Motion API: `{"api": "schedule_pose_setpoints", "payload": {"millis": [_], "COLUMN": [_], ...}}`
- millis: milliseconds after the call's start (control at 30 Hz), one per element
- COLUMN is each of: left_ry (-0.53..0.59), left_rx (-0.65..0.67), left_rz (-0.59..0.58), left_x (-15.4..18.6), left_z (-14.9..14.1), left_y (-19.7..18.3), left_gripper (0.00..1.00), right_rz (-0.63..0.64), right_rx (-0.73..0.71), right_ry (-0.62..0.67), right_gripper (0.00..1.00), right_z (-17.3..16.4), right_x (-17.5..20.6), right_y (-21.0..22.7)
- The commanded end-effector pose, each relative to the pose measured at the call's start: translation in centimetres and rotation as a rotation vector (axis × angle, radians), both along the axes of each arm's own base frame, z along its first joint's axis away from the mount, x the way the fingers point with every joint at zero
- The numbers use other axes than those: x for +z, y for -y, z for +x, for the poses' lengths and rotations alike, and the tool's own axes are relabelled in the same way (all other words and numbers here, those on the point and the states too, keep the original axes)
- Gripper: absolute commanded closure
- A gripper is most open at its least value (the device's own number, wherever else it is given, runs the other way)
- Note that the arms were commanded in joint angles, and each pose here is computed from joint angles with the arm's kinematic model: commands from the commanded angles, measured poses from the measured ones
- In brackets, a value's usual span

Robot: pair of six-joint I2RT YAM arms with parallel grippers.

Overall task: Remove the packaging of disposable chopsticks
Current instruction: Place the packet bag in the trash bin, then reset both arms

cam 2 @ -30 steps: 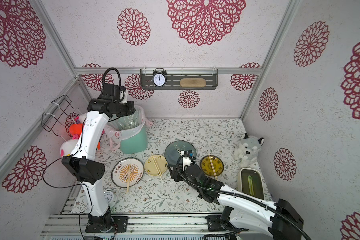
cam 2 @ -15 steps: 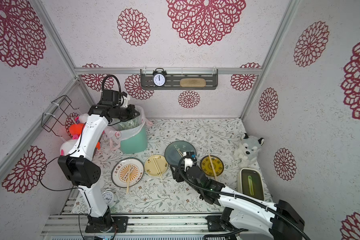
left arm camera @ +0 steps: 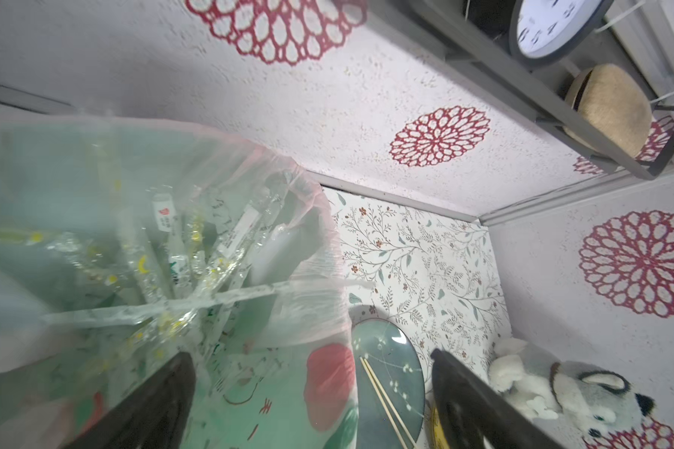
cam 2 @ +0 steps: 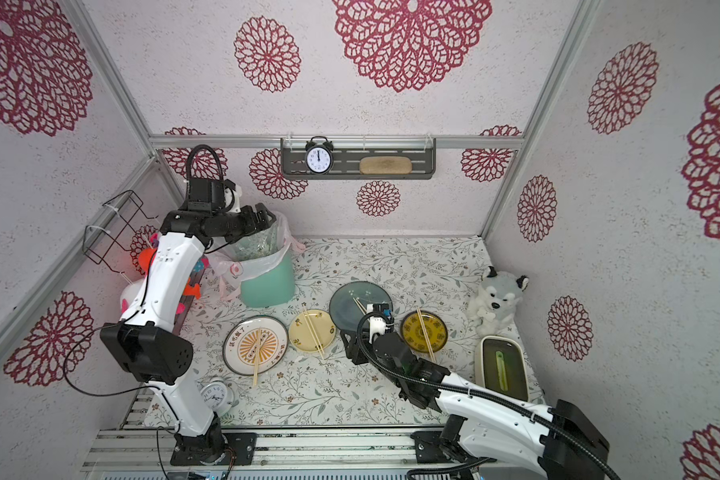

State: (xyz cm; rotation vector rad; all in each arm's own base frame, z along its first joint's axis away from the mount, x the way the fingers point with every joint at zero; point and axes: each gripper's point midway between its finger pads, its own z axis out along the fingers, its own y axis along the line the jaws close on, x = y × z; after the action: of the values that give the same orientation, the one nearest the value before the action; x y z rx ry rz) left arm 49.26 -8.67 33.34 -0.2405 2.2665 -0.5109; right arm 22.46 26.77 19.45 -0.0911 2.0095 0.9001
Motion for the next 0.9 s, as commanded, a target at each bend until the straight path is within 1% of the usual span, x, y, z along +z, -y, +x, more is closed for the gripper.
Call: {"api": "schedule_pose_setpoints", "payload": {"millis": [0, 67, 133, 167, 233, 267, 333, 367, 400, 433, 467, 533, 600, 633, 667, 700, 767, 800, 833, 867], "left_ry": [-0.020, -0.041, -0.016, 0.015, 0.113, 0.157, 0.204, 0.197, 0.182, 0.174, 0.178, 0.241, 0.293, 0.318, 0.339, 0.382, 0.481, 0.549, 0.558, 0.568], "left_rx": [0.110, 0.149, 0.193, 0.192, 0.079, 0.014, -0.119, -0.149, -0.145, -0.144, -0.118, -0.095, -0.040, -0.006, 0.022, 0.045, 0.103, 0.140, 0.196, 0.247], "left_rz": [0.130, 0.184, 0.224, 0.235, 0.197, 0.171, 0.166, 0.191, 0.228, 0.260, 0.296, 0.318, 0.380, 0.393, 0.399, 0.394, 0.385, 0.363, 0.360, 0.388], "left_x": [1.7, 1.9, 2.7, 3.6, 5.2, 5.9, 6.0, 5.3, 4.6, 4.0, 3.5, 3.6, 4.1, 4.6, 4.5, 4.7, 4.7, 4.8, 3.8, 2.3], "left_z": [-2.9, -3.9, -4.8, -5.0, -3.9, -2.8, -0.6, 0.2, 0.4, 0.5, 0.5, 0.5, -1.2, -2.6, -4.7, -7.2, -12.2, -14.7, -16.4, -17.9], "left_y": [-3.1, -4.3, -5.3, -5.4, -3.2, -1.9, 0.5, 1.3, 1.5, 1.8, 1.6, 2.1, 2.1, 2.0, 1.9, 1.8, 0.8, -0.5, -2.1, -3.8], "left_gripper": [0.02, 0.02, 0.02, 0.02, 0.02, 0.02, 0.01, 0.11, 0.17, 0.19, 0.18, 0.13, 0.11, 0.07, 0.03, 0.01, 0.02, 0.02, 0.02, 0.02], "right_rz": [0.036, 0.034, 0.034, 0.032, 0.038, 0.041, 0.045, 0.045, 0.042, 0.040, 0.036, 0.022, -0.006, -0.024, -0.034, -0.047, -0.080, -0.102, -0.132, -0.182], "right_rx": [-0.015, -0.018, -0.020, -0.023, -0.025, -0.025, -0.023, -0.021, -0.018, -0.018, -0.021, -0.044, -0.055, -0.082, -0.125, -0.184, -0.301, -0.368, -0.432, -0.512], "right_ry": [0.036, 0.039, 0.043, 0.043, 0.042, 0.040, 0.035, 0.029, 0.024, 0.020, 0.019, 0.034, 0.099, 0.136, 0.184, 0.223, 0.291, 0.329, 0.367, 0.409], "right_gripper": [0.41, 0.41, 0.41, 0.41, 0.41, 0.41, 0.41, 0.41, 0.41, 0.41, 0.41, 0.40, 0.38, 0.31, 0.13, 0.01, 0.01, 0.01, 0.01, 0.02], "right_z": [0.4, 0.4, 0.4, 0.4, 0.4, 0.4, 0.3, 0.3, 0.2, 0.1, 0.0, 0.1, 0.2, 0.5, 0.8, 1.2, 1.7, 1.8, 2.0, 2.3], "right_x": [1.7, 1.9, 2.0, 2.0, 2.0, 1.9, 1.8, 1.6, 1.4, 1.3, 1.1, 1.2, 2.5, 3.2, 4.0, 4.9, 7.1, 8.3, 9.2, 10.3], "right_y": [0.1, 0.1, 0.2, 0.3, 0.3, 0.3, 0.3, 0.3, 0.3, 0.5, 0.6, 1.4, 2.2, 2.9, 4.0, 5.5, 8.5, 10.2, 11.8, 13.7]}}
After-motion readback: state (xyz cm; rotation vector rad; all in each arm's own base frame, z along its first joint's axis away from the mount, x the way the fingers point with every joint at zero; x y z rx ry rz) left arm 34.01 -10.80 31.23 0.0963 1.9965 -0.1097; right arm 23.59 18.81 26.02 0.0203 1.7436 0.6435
